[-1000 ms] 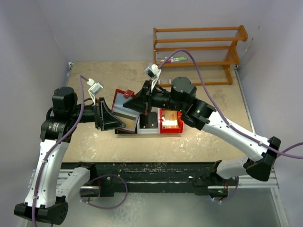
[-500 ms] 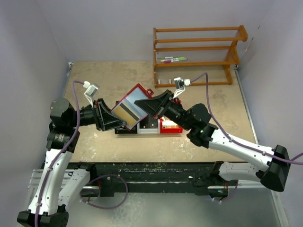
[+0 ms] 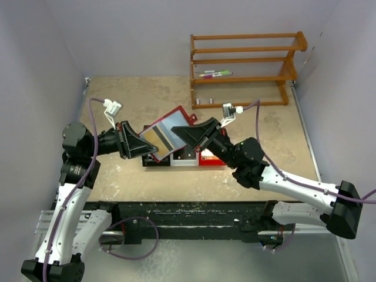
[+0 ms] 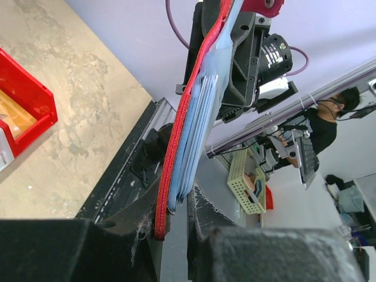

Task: Take the credit cards out of the card holder

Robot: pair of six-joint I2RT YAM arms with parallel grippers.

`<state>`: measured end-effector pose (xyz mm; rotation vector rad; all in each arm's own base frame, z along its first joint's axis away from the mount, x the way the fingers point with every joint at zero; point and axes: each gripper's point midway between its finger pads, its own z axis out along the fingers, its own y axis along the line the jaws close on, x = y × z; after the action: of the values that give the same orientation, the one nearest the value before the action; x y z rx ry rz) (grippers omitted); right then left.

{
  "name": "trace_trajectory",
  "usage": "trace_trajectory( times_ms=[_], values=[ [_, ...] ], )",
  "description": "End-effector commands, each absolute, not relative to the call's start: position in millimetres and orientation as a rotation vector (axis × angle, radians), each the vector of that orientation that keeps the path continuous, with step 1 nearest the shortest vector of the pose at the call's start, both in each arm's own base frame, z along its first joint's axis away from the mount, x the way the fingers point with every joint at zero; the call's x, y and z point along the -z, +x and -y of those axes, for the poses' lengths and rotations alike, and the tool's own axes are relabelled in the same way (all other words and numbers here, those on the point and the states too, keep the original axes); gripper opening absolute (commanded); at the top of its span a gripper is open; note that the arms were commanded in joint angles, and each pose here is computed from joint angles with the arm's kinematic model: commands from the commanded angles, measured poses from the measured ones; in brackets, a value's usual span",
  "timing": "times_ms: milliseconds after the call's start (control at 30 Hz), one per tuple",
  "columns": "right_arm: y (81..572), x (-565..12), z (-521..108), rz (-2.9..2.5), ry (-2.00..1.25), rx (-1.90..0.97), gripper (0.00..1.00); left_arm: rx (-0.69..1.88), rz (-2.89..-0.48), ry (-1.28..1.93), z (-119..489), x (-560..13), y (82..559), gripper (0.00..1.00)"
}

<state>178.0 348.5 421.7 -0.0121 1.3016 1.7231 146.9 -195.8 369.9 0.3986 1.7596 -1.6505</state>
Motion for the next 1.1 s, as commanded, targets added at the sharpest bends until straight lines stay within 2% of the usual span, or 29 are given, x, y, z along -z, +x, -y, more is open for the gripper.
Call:
trace_trajectory(
  times_ms=[0,267,400,433,533,600,667,833,967,1067],
  values=[
    [161.5,-451.4,-338.0,-1.180,-0.005,-1.817,0.00,1.638,-1.739,0.308,194.9,-378.5,163.0,0.10],
    [156.5,-445.6,-349.9,-1.206,-0.042,-1.841,0.00,1.645,-1.745,0.309,195.2,-376.9,162.9,0.09],
    [156.2,-430.8,-347.2,-1.261,-0.009,-1.853,0.00,1.643,-1.728,0.350,195.5,-381.1,158.8,0.02],
    [160.9,-426.1,-343.5,-1.279,0.017,-1.831,0.03,1.637,-1.729,0.358,195.4,-381.3,158.5,0.01],
    [173.4,-416.2,-336.7,-1.347,-0.040,-1.700,0.36,1.590,-1.752,0.390,194.3,-378.7,158.3,0.00],
    [175.7,-415.9,-335.9,-1.382,-0.176,-1.629,0.49,1.579,-1.777,0.433,194.3,-375.3,155.7,0.00],
    [178.8,-412.5,-336.2,-1.428,-0.313,-1.598,0.55,1.586,-1.796,0.475,194.5,-372.7,151.5,0.00],
    [185.1,-396.9,-347.3,-1.613,-0.561,-1.497,0.51,1.589,-1.806,0.576,194.0,-371.5,140.9,0.00],
    [178.8,-396.3,-354.9,-1.661,-0.673,-1.504,0.29,1.611,-1.803,0.638,193.9,-374.5,134.3,0.00],
    [167.9,-401.0,-358.9,-1.656,-0.749,-1.558,0.22,1.594,-1.797,0.667,193.3,-375.1,132.6,0.00]
  ],
)
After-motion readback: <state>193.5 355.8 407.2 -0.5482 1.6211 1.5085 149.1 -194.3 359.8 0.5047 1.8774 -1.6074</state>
